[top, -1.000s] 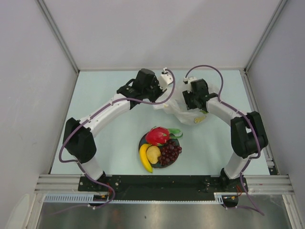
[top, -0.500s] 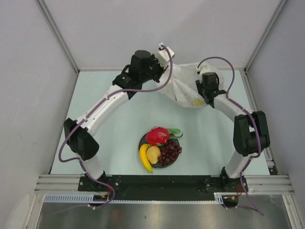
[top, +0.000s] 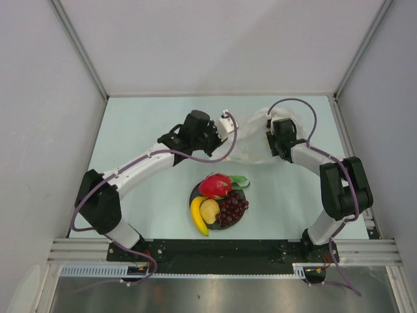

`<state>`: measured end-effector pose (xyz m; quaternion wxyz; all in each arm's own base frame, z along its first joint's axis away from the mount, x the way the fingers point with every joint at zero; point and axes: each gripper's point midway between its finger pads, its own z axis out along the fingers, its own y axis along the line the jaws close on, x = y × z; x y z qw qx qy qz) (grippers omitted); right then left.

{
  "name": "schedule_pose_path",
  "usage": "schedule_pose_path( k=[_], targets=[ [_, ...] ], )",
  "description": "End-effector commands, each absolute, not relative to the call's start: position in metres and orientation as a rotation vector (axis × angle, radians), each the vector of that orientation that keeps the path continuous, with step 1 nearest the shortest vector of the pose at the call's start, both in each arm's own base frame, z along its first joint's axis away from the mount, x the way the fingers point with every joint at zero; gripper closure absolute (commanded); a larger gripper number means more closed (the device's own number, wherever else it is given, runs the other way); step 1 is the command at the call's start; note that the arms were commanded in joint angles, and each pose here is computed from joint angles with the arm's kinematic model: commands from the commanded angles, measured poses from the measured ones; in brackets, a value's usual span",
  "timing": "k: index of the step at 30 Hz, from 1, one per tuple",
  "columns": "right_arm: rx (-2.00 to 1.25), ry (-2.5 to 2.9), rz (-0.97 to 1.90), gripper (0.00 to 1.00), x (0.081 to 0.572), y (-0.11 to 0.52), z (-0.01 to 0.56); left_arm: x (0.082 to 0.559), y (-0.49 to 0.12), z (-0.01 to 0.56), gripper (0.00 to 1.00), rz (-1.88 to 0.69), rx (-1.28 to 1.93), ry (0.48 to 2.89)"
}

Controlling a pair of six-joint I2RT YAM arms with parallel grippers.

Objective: Take the fake fruits out of the plastic bag
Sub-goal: Take out the fake fruit from the plastic bag.

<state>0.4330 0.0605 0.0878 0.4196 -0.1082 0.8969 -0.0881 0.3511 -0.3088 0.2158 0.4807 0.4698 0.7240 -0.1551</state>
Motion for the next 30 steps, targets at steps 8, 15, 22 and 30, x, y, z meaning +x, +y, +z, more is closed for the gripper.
schedule_pose_path(
  k=[8, 15, 22, 30],
  targets=[
    [-0.262, 2.212, -0.153, 0.50, 0.436, 0.064, 0.103, 0.353, -0.345, 0.234, 1.00, -0.418, 1.192, 1.639],
    [-0.213, 2.215, -0.061, 0.39, 0.471, 0.068, 0.103, 0.355, -0.361, 0.258, 1.00, -0.497, 1.172, 1.615],
    [-0.154, 2.233, 0.068, 0.32, 0.507, 0.080, 0.087, 0.354, -0.368, 0.253, 1.00, -0.525, 1.228, 1.606],
    [-0.156, 2.202, 0.111, 0.24, 0.560, 0.095, 0.073, 0.355, -0.374, 0.243, 1.00, -0.539, 1.279, 1.603]
  ],
)
